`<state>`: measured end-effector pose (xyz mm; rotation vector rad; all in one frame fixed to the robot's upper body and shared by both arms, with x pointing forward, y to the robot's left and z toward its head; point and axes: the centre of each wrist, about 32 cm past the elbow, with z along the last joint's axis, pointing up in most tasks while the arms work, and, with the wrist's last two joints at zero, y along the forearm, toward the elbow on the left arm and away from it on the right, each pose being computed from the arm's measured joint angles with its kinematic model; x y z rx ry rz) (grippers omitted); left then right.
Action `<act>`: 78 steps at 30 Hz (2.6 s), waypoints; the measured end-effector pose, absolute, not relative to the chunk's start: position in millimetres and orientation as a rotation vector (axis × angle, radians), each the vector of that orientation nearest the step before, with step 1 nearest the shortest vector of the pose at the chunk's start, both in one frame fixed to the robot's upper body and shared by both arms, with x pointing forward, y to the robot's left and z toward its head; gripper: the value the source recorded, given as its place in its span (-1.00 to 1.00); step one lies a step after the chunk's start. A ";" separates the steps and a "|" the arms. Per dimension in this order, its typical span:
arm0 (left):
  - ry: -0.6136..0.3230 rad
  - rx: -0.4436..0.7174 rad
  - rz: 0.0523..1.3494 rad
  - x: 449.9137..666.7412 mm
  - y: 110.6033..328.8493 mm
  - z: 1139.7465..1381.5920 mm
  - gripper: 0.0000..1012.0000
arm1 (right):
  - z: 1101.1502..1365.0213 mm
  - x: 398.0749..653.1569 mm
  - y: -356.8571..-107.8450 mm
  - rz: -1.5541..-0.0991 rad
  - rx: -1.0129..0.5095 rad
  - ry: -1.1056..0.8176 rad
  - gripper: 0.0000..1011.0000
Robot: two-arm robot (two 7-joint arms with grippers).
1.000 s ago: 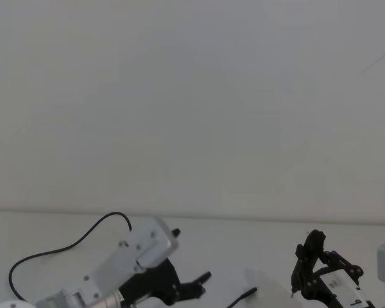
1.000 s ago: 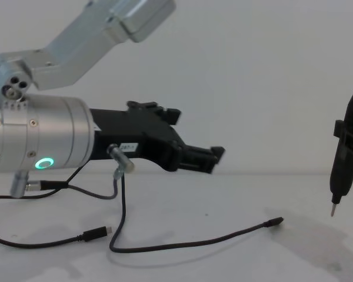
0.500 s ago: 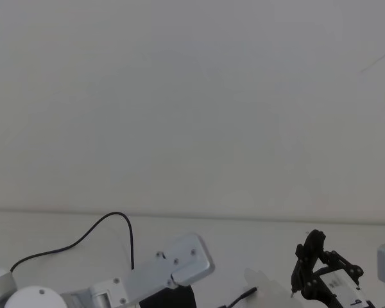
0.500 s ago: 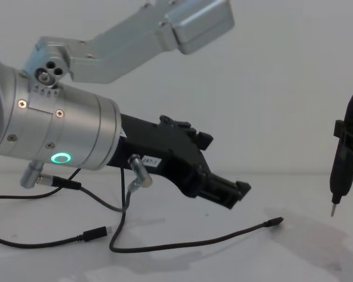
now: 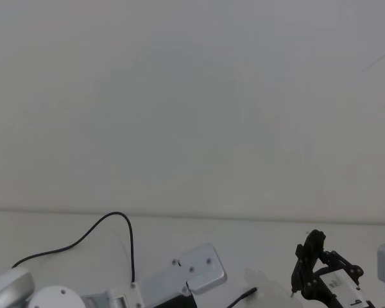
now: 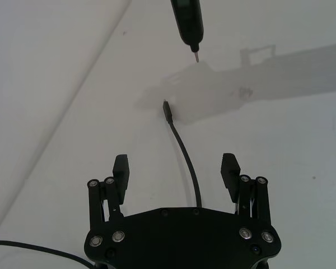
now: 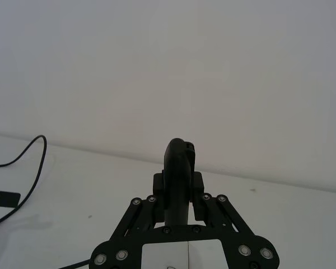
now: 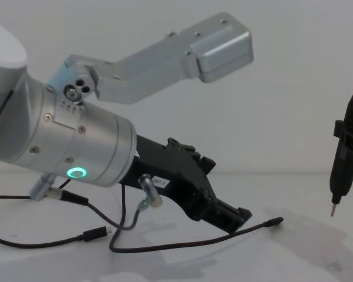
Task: Pick up the data cable with the one hand.
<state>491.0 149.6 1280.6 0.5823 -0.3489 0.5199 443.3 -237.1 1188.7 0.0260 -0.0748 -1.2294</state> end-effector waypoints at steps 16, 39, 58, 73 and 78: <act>-0.308 0.645 0.527 496.4 132.1 1267.9 0.98 | 1188.7 443.3 -237.1 -1.229 0.026 -0.075 -0.47; -0.294 0.680 0.567 506.2 118.4 1256.3 0.98 | 1188.7 443.3 -237.1 -1.229 0.026 -0.075 -0.47; -0.308 0.686 0.600 512.6 109.2 1251.8 0.98 | 1188.7 443.3 -237.1 -1.229 0.026 -0.075 -0.47; -0.318 0.702 0.633 518.3 104.1 1247.4 0.98 | 1188.7 443.3 -237.1 -1.229 0.026 -0.075 -0.47; -0.320 0.707 0.640 519.8 103.0 1246.2 0.98 | 1188.7 443.3 -237.1 -1.229 0.026 -0.075 -0.47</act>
